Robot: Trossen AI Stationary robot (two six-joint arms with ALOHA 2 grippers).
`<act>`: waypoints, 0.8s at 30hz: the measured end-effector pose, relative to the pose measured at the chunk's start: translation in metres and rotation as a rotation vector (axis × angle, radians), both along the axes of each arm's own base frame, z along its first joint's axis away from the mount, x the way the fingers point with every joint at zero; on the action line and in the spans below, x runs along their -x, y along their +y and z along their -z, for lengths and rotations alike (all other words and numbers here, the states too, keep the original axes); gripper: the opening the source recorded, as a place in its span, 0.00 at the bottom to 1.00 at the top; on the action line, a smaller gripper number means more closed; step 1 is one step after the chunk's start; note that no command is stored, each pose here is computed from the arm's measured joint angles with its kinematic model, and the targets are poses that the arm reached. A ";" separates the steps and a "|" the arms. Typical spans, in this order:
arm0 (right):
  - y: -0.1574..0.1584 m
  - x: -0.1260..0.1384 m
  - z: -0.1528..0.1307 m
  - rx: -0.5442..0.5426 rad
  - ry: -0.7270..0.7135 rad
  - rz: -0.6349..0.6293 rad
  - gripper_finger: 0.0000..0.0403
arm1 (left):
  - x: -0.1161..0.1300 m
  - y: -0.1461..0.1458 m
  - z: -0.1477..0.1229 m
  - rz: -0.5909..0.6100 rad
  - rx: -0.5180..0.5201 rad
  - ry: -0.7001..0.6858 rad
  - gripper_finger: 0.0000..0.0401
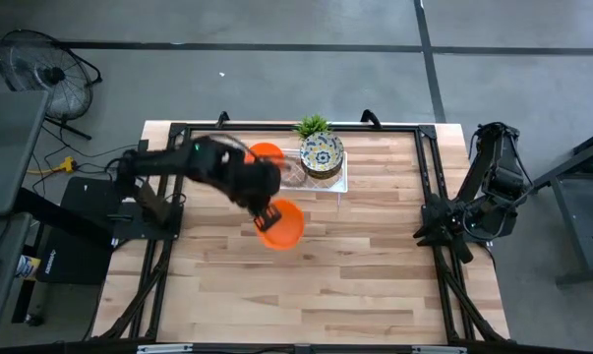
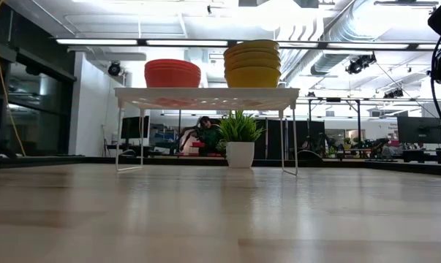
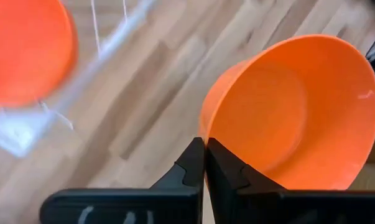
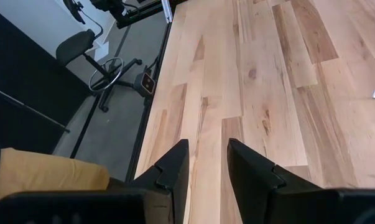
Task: Pick & Place Mini bowls
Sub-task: Stack the orange bowl on the orange bowl on the shelf
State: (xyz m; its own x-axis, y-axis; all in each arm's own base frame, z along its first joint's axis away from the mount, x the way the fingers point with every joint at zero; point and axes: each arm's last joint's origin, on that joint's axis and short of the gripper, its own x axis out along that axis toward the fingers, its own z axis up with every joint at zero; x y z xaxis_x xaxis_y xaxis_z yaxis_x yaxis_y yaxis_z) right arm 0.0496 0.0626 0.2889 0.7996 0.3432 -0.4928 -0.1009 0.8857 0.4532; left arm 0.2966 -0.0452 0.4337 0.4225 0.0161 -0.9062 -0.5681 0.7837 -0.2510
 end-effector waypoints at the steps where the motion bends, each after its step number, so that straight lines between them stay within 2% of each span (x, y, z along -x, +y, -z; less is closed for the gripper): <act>1: 0.000 0.000 0.000 0.000 0.000 0.000 0.24 | 0.000 0.007 -0.004 0.002 -0.009 -0.023 0.00; 10: 0.000 0.000 0.000 -0.009 0.004 0.006 0.24 | 0.010 0.082 -0.032 -0.071 -0.113 -0.123 0.00; 17: 0.000 0.000 0.000 -0.028 0.011 0.019 0.24 | 0.023 0.137 -0.032 -0.159 -0.126 -0.113 0.00; 20: 0.000 0.000 0.000 -0.032 0.007 0.036 0.24 | 0.028 0.153 -0.032 -0.199 -0.131 -0.109 0.00; 24: -0.001 0.000 0.000 -0.031 0.001 0.046 0.24 | 0.030 0.162 -0.028 -0.178 -0.102 -0.098 0.00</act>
State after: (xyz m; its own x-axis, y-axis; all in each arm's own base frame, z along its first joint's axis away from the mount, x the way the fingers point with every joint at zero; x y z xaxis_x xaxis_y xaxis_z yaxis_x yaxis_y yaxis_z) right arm 0.0501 0.0620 0.2892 0.8144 0.3210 -0.4834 -0.0595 0.8748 0.4807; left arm 0.2667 0.1164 0.4613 0.4903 0.1883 -0.8510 -0.6770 0.6972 -0.2358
